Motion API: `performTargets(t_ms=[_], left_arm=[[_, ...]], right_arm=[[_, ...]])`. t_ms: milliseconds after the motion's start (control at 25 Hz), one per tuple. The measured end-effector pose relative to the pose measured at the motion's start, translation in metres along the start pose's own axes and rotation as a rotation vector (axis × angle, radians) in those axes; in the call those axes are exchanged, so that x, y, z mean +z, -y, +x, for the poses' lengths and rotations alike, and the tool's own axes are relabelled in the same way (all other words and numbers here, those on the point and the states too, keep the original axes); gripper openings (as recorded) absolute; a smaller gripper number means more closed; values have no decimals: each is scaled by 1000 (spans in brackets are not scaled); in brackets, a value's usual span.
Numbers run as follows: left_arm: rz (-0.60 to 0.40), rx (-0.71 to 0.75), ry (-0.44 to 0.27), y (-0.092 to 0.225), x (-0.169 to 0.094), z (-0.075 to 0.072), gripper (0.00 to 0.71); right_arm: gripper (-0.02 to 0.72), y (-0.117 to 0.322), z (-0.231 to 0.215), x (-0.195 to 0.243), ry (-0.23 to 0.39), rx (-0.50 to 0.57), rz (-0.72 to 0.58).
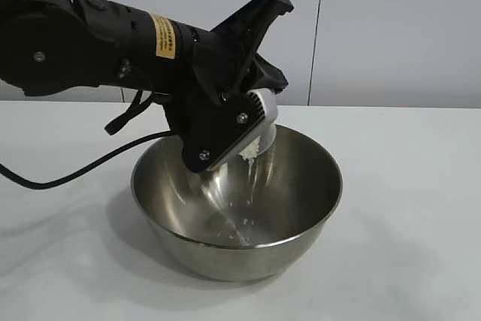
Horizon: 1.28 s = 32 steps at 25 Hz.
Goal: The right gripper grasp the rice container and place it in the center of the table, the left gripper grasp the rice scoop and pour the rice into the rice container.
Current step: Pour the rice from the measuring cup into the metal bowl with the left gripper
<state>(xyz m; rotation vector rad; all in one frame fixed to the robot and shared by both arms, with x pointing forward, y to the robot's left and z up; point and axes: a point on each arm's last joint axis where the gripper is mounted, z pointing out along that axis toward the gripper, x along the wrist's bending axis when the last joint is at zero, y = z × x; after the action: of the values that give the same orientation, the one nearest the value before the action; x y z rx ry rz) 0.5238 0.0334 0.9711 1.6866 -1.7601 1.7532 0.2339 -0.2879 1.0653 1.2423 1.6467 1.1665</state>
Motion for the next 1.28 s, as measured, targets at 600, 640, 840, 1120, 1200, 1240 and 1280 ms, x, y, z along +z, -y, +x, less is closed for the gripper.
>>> performTargets(t_ms=[600,640,840,1120,1200,1240,1280], left_arm=[[39,247,-66,3,0,6,3],[40,268,-65,3,0,6,3],[47,340,-67,4,-1,8,3],[118,148,-106,10,-9,13,3],[122,-18,-134,3,-14,9,3],[118,-122,-155,-2,-16,8,3],[111,-229,-182,-8,-18,9,3]], right_arm=[[638,0,0,0,0,0,0],[638,0,0,0,0,0,0],[638,0,0,0,0,0,0],[638,0,0,0,0,0,-1],[638,0,0,0,0,0,-1],[638,0,0,0,0,0,-1],[638,0,0,0,0,0,-1]])
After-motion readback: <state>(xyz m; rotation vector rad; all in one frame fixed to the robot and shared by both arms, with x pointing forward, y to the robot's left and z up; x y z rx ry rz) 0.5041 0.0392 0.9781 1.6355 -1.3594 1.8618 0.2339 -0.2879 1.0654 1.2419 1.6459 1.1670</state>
